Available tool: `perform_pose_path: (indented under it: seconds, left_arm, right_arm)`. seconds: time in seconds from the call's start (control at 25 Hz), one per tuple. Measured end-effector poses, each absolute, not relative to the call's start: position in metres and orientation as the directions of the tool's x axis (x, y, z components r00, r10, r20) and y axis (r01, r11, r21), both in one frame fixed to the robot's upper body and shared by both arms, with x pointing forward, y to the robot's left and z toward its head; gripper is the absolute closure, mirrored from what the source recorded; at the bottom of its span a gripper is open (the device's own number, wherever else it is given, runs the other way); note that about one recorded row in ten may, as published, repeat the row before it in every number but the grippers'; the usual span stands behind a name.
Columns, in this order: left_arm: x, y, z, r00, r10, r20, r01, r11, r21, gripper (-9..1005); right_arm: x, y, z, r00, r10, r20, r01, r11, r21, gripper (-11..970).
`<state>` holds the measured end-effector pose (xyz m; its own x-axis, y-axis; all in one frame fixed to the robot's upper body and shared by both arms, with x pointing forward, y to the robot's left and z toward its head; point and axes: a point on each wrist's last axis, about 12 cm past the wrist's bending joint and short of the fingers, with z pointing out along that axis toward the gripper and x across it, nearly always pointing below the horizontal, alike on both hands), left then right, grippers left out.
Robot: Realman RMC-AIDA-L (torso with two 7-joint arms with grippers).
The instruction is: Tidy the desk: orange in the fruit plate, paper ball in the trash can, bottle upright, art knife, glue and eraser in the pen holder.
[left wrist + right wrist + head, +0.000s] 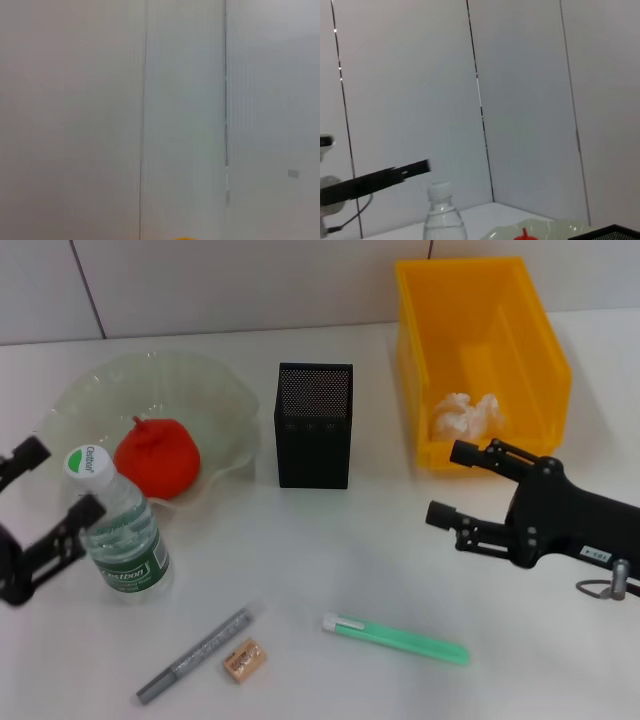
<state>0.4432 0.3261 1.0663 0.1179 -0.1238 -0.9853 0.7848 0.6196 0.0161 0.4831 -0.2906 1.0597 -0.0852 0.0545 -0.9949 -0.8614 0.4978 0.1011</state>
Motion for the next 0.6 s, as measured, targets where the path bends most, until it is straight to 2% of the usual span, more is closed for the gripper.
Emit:
perform_pose_path:
  seconds: [0.2,0.36,0.4,0.44,0.48,0.52,0.56,0.6]
  left_arm:
    - [0.427,0.323,1.063,0.14,-0.097,-0.985,0.824,0.563,0.061,188]
    - [0.416,0.317,1.054,0.115,-0.041,-0.993,0.866,0.494,0.08,188]
    - [0.412,0.314,1.05,0.107,-0.021,-0.994,0.88,0.467,0.085,188]
    - [0.412,0.314,1.05,0.107,-0.021,-0.994,0.88,0.467,0.085,188]
    - [0.411,0.313,1.048,0.102,-0.01,-0.995,0.884,0.459,0.086,189]
    - [0.411,0.313,1.048,0.102,-0.01,-0.995,0.884,0.459,0.086,189]
    - [0.411,0.313,1.047,0.1,-0.007,-0.995,0.884,0.459,0.086,189]
    - [0.411,0.313,1.046,0.095,-0.001,-0.995,0.882,0.463,0.084,189]
  right_arm:
    - [0.486,-0.293,1.065,-0.086,0.07,-0.994,-0.862,0.495,0.11,128]
    - [0.494,-0.299,1.082,-0.117,0.073,-0.99,-0.876,0.463,0.138,127]
    - [0.501,-0.302,1.096,-0.163,0.03,-0.986,-0.891,0.424,0.161,127]
    - [0.501,-0.302,1.096,-0.163,0.03,-0.986,-0.891,0.424,0.161,127]
    - [0.509,-0.302,1.113,-0.244,-0.053,-0.968,-0.905,0.372,0.207,127]
    - [0.509,-0.302,1.113,-0.244,-0.053,-0.968,-0.905,0.372,0.207,127]
    - [0.515,-0.3,1.126,-0.293,-0.116,-0.949,-0.907,0.346,0.238,127]
    - [0.528,-0.293,1.152,-0.379,-0.234,-0.895,-0.901,0.314,0.299,127]
